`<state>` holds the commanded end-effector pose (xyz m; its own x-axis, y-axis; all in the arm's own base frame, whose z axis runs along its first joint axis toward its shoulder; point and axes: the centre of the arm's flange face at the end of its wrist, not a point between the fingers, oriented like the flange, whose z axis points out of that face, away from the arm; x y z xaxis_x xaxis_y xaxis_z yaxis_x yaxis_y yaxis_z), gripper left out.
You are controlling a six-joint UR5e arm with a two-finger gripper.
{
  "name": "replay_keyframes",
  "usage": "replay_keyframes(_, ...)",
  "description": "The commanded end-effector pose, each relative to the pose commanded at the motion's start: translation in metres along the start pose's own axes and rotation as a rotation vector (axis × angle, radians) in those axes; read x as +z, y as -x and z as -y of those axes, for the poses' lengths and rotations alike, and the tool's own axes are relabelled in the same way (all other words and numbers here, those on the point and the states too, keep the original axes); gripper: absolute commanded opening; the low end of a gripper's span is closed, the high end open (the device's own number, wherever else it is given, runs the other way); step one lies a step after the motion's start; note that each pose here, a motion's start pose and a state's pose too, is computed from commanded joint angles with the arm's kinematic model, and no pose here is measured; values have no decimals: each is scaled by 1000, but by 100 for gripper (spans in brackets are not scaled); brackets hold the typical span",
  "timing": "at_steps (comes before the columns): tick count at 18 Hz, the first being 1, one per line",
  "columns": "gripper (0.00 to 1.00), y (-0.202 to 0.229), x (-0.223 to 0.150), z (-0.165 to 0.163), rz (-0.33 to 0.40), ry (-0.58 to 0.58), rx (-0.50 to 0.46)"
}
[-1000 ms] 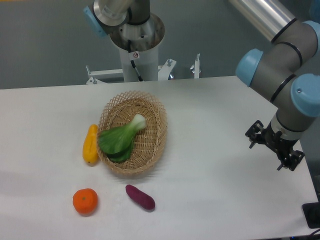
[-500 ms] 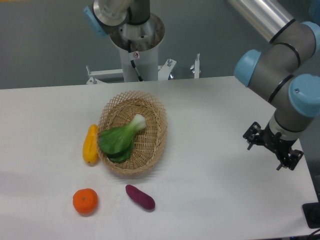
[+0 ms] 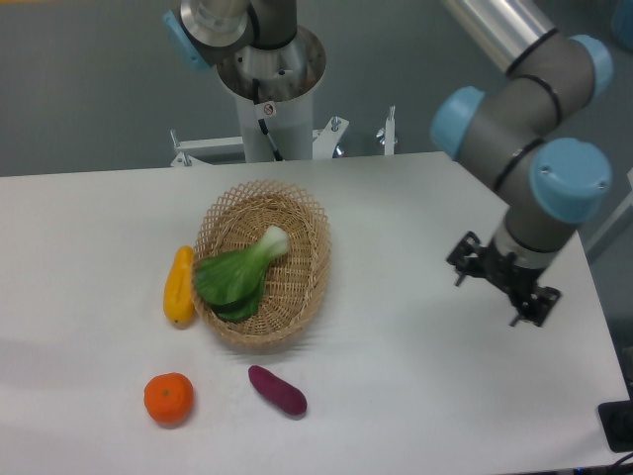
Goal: Pick up the green vegetable from the basket
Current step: 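Move the gripper over the basket and lower onto the bok choy stem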
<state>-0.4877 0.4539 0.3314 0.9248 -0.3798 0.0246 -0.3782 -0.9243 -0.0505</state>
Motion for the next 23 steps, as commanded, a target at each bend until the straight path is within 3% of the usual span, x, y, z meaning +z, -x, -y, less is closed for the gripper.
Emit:
replay_keyframes(3,100,-41,14,17,-41,9,48)
replay_keyframes(15,100,-123,42,65,-89,-15,140)
replay_keyframes(23,100,-184,66,76,-162,-10,172)
